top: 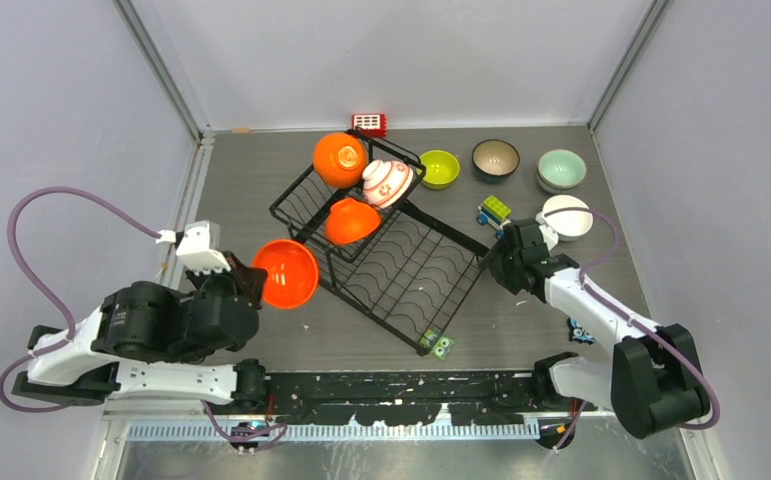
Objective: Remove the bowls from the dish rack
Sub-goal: Adjust the dish rack at the center of the board.
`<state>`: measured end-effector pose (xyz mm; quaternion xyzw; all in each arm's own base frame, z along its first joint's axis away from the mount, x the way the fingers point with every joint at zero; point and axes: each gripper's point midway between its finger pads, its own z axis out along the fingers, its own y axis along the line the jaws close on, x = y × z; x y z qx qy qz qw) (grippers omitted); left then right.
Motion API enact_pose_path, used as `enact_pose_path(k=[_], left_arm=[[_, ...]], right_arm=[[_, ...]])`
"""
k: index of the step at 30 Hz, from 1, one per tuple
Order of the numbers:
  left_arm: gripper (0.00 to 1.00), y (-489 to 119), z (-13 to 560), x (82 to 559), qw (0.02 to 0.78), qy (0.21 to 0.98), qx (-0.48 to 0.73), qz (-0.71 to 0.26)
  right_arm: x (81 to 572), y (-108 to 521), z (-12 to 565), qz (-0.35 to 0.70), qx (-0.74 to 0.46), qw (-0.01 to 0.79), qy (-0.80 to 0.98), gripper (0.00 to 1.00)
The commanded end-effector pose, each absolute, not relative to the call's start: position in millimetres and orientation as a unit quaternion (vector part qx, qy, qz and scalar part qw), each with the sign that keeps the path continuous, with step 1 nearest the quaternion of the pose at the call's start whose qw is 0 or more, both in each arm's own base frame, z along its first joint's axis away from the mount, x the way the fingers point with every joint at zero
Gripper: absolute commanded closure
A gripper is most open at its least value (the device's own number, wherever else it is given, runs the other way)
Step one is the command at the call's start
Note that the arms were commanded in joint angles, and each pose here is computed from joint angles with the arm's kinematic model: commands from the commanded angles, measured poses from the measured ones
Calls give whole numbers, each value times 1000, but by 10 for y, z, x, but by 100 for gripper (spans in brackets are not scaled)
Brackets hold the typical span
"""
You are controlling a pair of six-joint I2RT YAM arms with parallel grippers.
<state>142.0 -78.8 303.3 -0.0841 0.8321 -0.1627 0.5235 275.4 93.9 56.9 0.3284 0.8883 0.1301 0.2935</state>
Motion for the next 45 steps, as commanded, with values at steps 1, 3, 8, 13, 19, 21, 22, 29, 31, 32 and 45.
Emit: enact_pose_path(k=[1,3,8,13,19,21,22,29,31,32,45], left_arm=[[100,-722,3391,1570,589,800,-34,-110],[100,-780,3574,1617,609,786,-28,-104],[100,-931,4075,1720,657,745,-24,-114],[100,-1129,4467,1815,683,723,3,-100],[100,-1384,4534,2236,648,756,22,-94],[100,-1297,4530,2464,642,762,-1,-87],[100,-1256,4530,2561,641,763,-11,-83],[100,-615,4338,3222,601,779,-145,-101],[100,-361,4227,3348,588,778,-195,-105],[100,-247,4164,3397,581,777,-217,-107],[100,816,2079,3644,405,760,-496,-110]], right_arm=[[2618,864,632,125,307,299,895,32],[2612,889,756,140,297,311,892,24],[2569,956,979,165,275,317,893,15],[2529,1019,1188,193,265,327,887,13],[2507,1037,1419,207,252,340,882,13],[2486,1060,1493,213,242,342,883,13],[2465,1081,1531,219,234,340,884,13],[2333,1080,1784,232,202,356,882,13],[2291,1086,1866,240,197,362,879,13],[2272,1087,1901,242,195,365,878,13],[2010,1050,2026,254,173,379,873,13]])
